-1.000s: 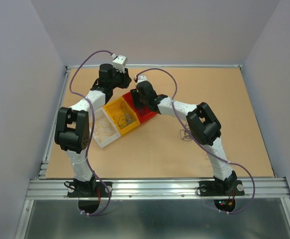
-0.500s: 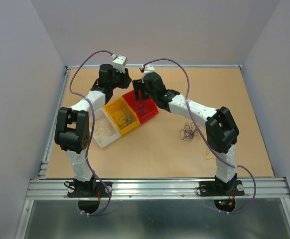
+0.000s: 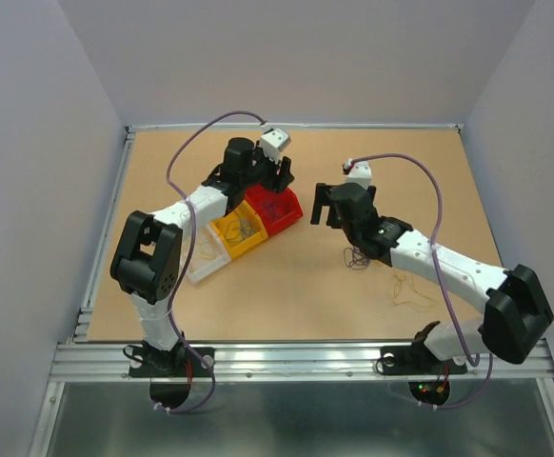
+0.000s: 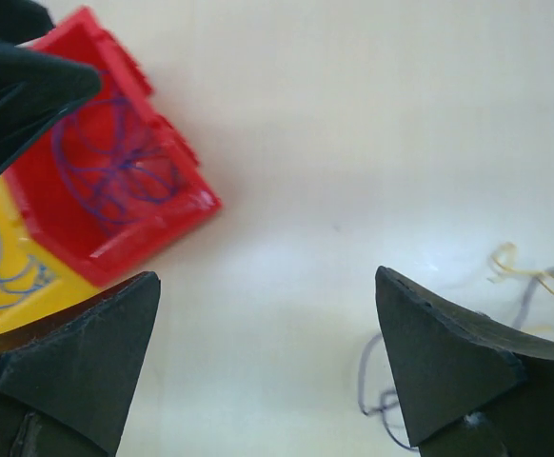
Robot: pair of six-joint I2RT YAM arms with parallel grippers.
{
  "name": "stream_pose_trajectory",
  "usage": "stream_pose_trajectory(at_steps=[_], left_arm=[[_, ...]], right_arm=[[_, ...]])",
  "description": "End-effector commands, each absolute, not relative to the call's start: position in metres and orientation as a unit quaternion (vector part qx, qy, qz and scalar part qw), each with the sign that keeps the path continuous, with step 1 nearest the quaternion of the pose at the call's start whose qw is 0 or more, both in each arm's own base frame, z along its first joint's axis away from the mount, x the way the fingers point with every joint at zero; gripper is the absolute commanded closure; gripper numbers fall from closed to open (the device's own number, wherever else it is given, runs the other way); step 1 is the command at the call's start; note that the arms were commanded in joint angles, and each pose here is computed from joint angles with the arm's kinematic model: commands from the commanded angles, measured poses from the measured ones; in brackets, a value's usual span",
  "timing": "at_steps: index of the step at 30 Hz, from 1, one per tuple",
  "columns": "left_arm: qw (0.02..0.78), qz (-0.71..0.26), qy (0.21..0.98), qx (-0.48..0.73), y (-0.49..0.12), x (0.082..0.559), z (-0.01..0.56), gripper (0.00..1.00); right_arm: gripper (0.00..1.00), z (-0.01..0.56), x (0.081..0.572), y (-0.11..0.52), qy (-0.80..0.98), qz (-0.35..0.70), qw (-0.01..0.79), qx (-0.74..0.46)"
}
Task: Untangle the cables
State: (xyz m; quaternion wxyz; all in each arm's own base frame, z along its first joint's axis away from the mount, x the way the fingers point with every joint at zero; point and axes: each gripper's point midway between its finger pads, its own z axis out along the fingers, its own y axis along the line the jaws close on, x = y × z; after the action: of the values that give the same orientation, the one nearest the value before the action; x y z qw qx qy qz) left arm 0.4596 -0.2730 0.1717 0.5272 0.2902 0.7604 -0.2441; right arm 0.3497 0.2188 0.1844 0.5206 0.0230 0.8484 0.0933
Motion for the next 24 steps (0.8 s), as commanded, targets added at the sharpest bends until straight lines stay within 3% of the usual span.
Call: stream_pose_trajectory(at_steps=[1, 4, 17, 24], left_arm=[[0.571, -0.236, 0.712, 0.332, -0.287, 0.441, 0.213, 0.30], [0.569, -0.262, 0.691, 0.361, -0.294, 0.426, 0.221, 0.25], [0.540, -0.256, 0.614, 0.515, -0.374, 0.329, 0.197, 0.23], [0.504, -0.257, 0.599, 0.566, -0.416, 0.278, 0.157, 0.22]], right_arm=[[0.00, 0.167, 0.327, 0.172, 0.850, 0.038, 0.517, 0.091], [0.00, 0.146, 0.309, 0.152, 0.858, 0.017, 0.502, 0.104], [0.02, 0.148, 0.270, 0.076, 0.805, 0.016, 0.546, 0.230], [0.16, 0.138, 0.267, 0.062, 0.799, 0.021, 0.535, 0.274]])
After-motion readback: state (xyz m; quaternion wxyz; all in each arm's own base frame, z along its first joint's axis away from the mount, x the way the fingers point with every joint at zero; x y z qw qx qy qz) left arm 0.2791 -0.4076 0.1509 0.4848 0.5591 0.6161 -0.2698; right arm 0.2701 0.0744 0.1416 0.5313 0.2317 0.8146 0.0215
